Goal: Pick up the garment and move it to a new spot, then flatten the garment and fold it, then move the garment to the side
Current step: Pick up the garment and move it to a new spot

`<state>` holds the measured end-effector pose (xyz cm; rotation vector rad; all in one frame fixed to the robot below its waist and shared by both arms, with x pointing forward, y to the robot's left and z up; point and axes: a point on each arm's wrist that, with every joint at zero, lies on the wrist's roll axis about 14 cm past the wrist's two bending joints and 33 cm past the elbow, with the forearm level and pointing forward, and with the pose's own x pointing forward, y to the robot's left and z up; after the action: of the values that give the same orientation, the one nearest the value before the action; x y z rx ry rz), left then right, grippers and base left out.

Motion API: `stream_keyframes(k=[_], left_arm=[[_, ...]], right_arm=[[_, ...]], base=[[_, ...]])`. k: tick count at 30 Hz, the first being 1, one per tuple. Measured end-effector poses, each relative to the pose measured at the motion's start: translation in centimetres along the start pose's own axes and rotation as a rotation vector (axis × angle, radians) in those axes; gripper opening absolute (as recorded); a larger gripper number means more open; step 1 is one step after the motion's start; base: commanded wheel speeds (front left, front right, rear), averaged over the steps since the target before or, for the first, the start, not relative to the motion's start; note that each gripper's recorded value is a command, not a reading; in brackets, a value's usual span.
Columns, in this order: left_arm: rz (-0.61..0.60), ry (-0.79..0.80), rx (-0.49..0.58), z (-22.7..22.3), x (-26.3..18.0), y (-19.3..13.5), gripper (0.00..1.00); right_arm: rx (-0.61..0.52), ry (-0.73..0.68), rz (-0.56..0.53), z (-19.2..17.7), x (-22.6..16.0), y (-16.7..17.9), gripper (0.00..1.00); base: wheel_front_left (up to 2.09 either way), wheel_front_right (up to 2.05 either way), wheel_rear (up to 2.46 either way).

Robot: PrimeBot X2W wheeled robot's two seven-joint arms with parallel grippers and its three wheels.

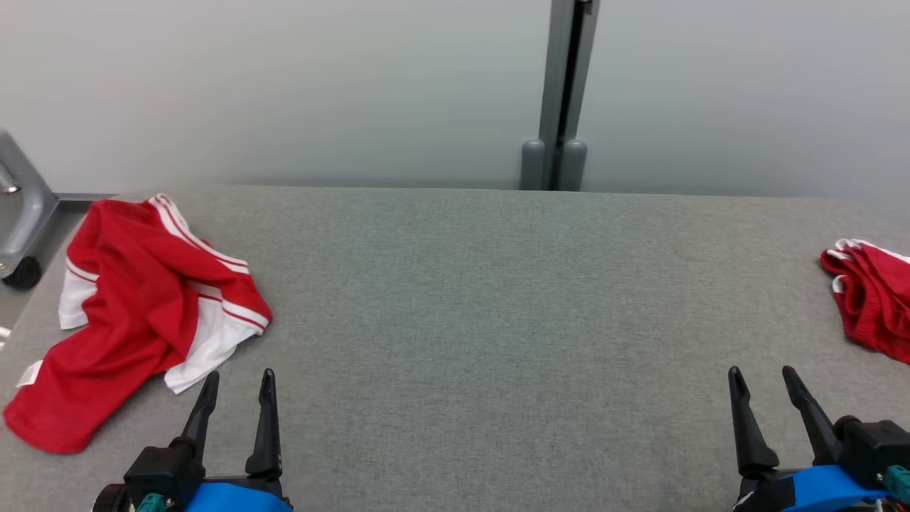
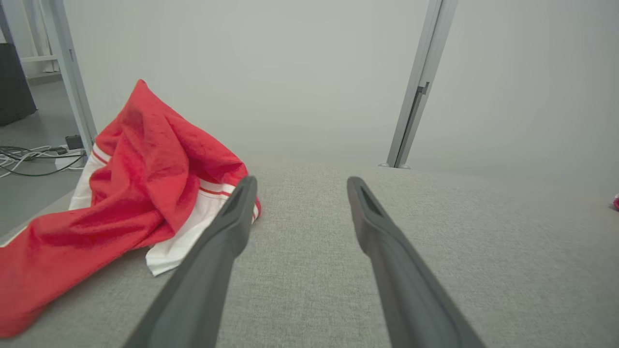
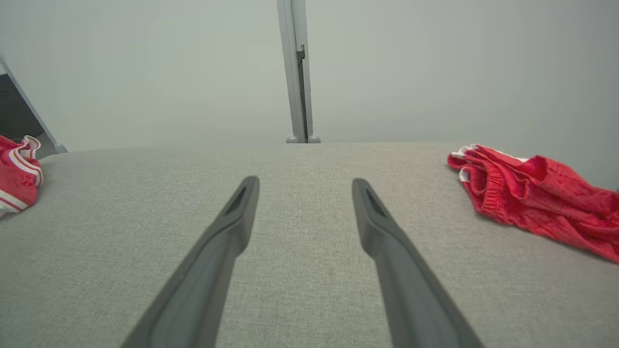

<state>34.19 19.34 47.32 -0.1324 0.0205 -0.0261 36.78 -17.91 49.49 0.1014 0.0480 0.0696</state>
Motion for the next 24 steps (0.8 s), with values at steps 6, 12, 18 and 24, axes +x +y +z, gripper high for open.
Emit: stream_keyframes(k=[6, 12, 18, 24], left_arm=[[0.08, -0.023, 0.013, 0.8, -1.5, 2.6, 1.0], [0.183, -0.043, 0.015, 1.4, -3.8, 5.4, 1.0], [0.276, -0.054, 0.016, 1.6, -6.3, 7.7, 1.0], [0.347, -0.059, 0.019, 1.7, -8.4, 9.4, 1.0]], right_arm=[[0.005, 0.021, 0.094, -0.7, 1.5, 3.1, 1.0], [0.003, 0.041, 0.2, -1.4, 2.8, 6.7, 1.0], [0.009, 0.055, 0.298, -1.8, 3.8, 10.2, 1.0], [0.014, 0.071, 0.377, -2.4, 4.4, 13.1, 1.0]], base=[[0.0, 0.0, 0.0], [0.0, 0.0, 0.0], [0.0, 0.0, 0.0], [0.0, 0.0, 0.0]])
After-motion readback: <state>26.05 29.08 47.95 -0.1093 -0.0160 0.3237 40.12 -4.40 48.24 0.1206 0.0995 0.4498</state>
